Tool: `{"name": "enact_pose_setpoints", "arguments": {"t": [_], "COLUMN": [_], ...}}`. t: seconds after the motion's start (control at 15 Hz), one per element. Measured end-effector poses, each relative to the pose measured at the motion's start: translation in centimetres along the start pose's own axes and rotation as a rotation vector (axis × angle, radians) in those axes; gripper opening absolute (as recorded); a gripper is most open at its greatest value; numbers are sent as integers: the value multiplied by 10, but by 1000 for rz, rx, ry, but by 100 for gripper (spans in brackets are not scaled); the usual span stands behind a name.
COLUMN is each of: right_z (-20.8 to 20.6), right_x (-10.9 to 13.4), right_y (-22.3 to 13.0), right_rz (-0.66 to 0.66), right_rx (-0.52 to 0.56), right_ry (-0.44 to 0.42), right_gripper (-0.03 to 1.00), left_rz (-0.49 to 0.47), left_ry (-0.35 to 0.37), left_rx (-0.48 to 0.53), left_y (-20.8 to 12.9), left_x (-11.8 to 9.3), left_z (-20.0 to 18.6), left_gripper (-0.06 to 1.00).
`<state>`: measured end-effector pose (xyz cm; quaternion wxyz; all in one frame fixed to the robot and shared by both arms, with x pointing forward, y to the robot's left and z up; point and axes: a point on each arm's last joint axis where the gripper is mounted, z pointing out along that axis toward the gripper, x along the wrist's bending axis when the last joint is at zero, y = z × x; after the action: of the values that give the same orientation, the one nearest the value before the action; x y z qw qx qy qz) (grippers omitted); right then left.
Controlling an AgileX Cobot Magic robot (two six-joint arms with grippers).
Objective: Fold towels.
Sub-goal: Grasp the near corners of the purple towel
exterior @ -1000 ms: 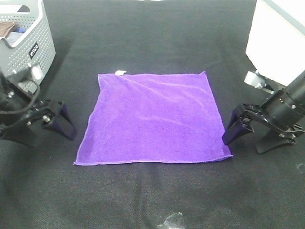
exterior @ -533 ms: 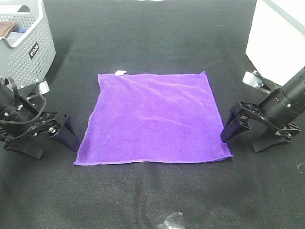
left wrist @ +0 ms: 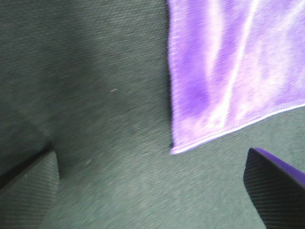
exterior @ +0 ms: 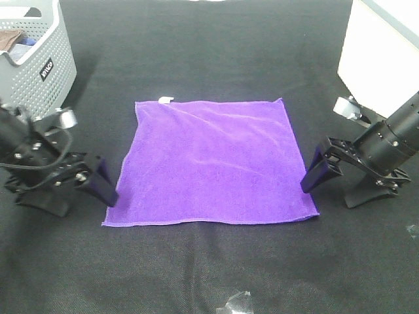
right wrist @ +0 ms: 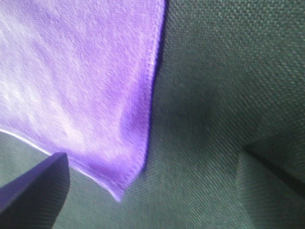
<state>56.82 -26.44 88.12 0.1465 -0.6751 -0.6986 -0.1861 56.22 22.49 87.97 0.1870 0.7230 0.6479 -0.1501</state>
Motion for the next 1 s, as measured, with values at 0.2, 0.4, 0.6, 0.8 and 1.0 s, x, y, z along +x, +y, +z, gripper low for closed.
{"name": "enact_pose_setpoints", "arguments": {"t": [0.2, 0.4, 0.6, 0.8, 1.0], "right_z": [2, 14, 30, 37, 37], "right_x": [1, 23, 52, 62, 61], "right_y": [2, 2, 0, -2, -1], "right_rz": [36, -10, -75, -103, -106], "right_rx": [-14, -16, -21, -26, -39], "right_ry": [26, 26, 20, 13, 2], "right_gripper": [91, 85, 79, 70, 49], "left_rz": [46, 75, 74, 70, 66], "left_ry": [-23, -47, -72, -82, -79], "left_rx": [25, 48, 72, 78, 82], "left_y": [9, 20, 25, 25, 25], "left_x": [-26, -56, -68, -71, -70], "left_z": [18, 37, 45, 48, 51], "left_gripper": [95, 91, 88, 85, 67]}}
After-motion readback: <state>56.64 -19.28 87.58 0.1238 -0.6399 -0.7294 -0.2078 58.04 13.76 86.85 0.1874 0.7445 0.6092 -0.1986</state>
